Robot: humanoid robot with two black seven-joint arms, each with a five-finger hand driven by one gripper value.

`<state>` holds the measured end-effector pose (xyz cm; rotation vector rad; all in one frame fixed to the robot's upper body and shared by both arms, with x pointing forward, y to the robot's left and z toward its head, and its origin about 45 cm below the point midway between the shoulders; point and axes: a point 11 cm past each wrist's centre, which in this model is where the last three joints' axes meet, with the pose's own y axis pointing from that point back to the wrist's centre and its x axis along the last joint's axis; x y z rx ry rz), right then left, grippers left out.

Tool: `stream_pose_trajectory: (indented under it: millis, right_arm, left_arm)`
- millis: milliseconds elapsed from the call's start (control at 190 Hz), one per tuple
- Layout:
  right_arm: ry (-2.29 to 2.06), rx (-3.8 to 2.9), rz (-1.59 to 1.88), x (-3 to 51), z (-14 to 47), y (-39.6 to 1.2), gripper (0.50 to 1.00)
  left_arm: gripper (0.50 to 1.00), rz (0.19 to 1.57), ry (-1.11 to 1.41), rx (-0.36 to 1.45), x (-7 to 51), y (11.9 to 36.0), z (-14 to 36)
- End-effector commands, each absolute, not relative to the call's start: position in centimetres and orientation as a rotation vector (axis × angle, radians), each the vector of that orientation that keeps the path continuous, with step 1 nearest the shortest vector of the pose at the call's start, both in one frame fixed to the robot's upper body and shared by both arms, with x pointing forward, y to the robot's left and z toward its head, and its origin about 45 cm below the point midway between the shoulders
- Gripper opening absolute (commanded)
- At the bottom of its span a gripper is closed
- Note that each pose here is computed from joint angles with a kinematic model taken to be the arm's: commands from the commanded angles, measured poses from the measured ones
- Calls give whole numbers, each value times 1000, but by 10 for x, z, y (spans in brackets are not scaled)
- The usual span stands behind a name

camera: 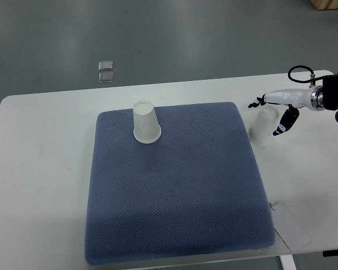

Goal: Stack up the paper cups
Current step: 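Move the right hand down over the white cup beside the pad, then close the right hand fingers around the white cup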

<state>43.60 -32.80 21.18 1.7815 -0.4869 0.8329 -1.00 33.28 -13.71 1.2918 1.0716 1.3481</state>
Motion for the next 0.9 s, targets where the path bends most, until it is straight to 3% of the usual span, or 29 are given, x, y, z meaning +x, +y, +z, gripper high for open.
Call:
stream_pose_trajectory:
  millis: [0, 893]
  right_arm:
    - [-490, 1773, 833, 436, 208, -329, 899]
    - [-479, 1701, 876, 444, 192, -329, 799]
  left_arm:
    - [1000, 1348, 1071, 1292, -10, 333, -137]
    - [1000, 1348, 1071, 1292, -10, 333, -137]
